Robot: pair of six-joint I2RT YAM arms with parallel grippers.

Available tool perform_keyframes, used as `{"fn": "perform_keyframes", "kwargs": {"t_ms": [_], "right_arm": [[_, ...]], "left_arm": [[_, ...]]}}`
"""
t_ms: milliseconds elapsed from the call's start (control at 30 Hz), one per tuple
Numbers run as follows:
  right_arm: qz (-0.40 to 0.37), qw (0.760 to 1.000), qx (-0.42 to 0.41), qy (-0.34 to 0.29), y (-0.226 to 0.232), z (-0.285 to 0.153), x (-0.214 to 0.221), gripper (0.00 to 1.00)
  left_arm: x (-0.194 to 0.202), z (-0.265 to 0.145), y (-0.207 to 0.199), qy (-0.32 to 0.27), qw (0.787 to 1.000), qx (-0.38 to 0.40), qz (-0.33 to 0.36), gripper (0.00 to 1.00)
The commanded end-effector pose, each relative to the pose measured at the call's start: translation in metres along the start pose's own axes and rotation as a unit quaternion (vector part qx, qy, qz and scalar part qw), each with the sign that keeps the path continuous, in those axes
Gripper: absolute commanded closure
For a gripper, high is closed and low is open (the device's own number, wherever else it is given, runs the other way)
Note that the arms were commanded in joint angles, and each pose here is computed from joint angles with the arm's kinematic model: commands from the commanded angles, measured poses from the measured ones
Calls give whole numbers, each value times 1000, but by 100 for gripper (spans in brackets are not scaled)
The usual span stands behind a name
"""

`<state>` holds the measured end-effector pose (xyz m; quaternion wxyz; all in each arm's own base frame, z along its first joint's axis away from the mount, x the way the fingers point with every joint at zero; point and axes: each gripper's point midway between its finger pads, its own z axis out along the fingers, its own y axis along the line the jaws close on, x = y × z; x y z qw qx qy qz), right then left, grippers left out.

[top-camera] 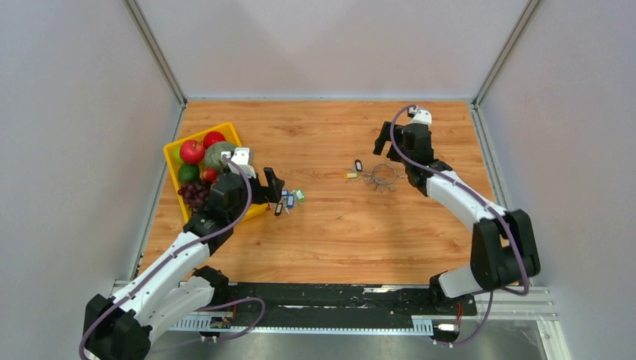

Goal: Remove the keys from the keyring

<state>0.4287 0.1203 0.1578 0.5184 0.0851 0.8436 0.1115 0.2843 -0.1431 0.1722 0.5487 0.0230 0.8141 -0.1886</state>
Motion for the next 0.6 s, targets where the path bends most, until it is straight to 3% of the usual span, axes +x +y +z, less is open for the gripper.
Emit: {"fn": "perform_keyframes", "kwargs": {"t_ms": [0, 300, 567], "right_arm": [[-3, 997, -29, -76, 14, -65, -67, 1], [-15, 978, -90, -186, 8, -185, -94, 0], [-13, 971, -101, -216, 1, -217, -90, 0]], "left_arm": [[-60, -24, -1, -53, 998, -31, -28, 0], [-111, -68, 4, -100, 993, -63, -20, 0], [-115, -81, 7, -95, 993, -69, -5, 0]]}}
